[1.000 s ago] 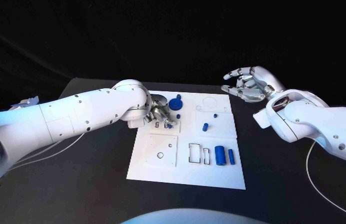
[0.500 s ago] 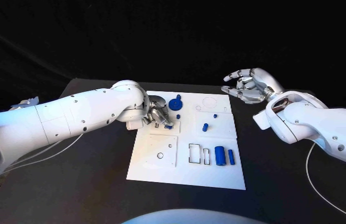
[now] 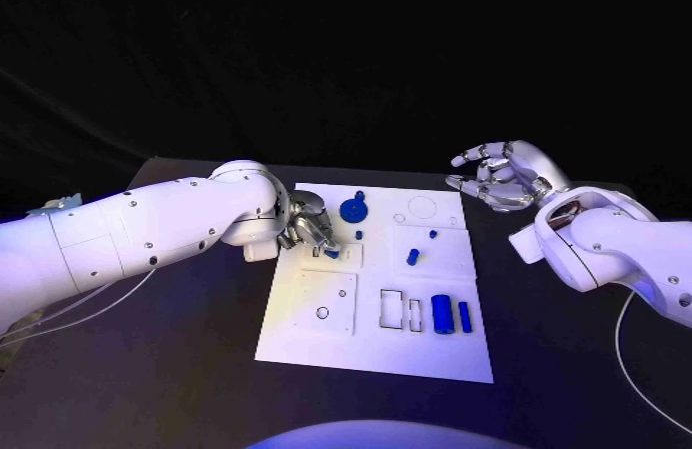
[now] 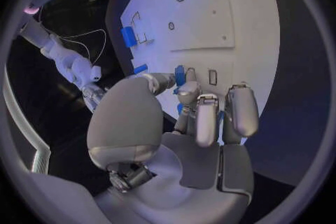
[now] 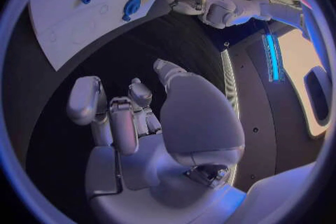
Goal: Assemble the parts on the task board
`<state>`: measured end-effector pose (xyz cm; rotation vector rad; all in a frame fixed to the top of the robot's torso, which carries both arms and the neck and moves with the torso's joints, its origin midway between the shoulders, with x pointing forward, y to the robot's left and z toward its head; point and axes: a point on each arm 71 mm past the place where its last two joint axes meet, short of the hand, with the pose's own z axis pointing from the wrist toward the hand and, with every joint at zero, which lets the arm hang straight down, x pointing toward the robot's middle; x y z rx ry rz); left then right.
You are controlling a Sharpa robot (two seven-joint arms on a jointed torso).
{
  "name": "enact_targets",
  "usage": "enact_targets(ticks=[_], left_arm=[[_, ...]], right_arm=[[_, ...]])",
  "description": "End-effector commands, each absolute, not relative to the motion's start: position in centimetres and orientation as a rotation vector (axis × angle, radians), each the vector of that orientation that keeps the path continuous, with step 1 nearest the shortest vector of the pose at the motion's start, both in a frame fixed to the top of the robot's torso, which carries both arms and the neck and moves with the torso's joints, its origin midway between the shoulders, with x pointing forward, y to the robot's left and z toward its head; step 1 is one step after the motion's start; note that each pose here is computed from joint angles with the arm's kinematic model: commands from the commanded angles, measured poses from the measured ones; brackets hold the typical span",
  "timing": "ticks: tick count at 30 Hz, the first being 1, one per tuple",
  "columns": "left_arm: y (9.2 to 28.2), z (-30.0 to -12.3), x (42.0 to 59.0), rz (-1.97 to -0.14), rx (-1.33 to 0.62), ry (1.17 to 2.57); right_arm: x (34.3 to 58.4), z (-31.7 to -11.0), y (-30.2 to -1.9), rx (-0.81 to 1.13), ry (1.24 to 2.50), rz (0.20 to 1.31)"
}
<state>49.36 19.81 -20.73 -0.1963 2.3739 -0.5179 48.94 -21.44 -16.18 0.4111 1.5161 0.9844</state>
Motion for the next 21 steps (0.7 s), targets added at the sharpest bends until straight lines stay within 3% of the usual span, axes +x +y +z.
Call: enact_targets(ticks=[1,21], left_arm=[[19.6,-20.5,49.4,-0.513,-0.201,2.336],[18.6,-21.3,49.0,-0.427,-0.137,2.235]], right_arm=[[48.9,-16.4,-21.4,0.412,1.524,0.993],[48.9,-16.5,-21.5,0.416,1.527,0.991]])
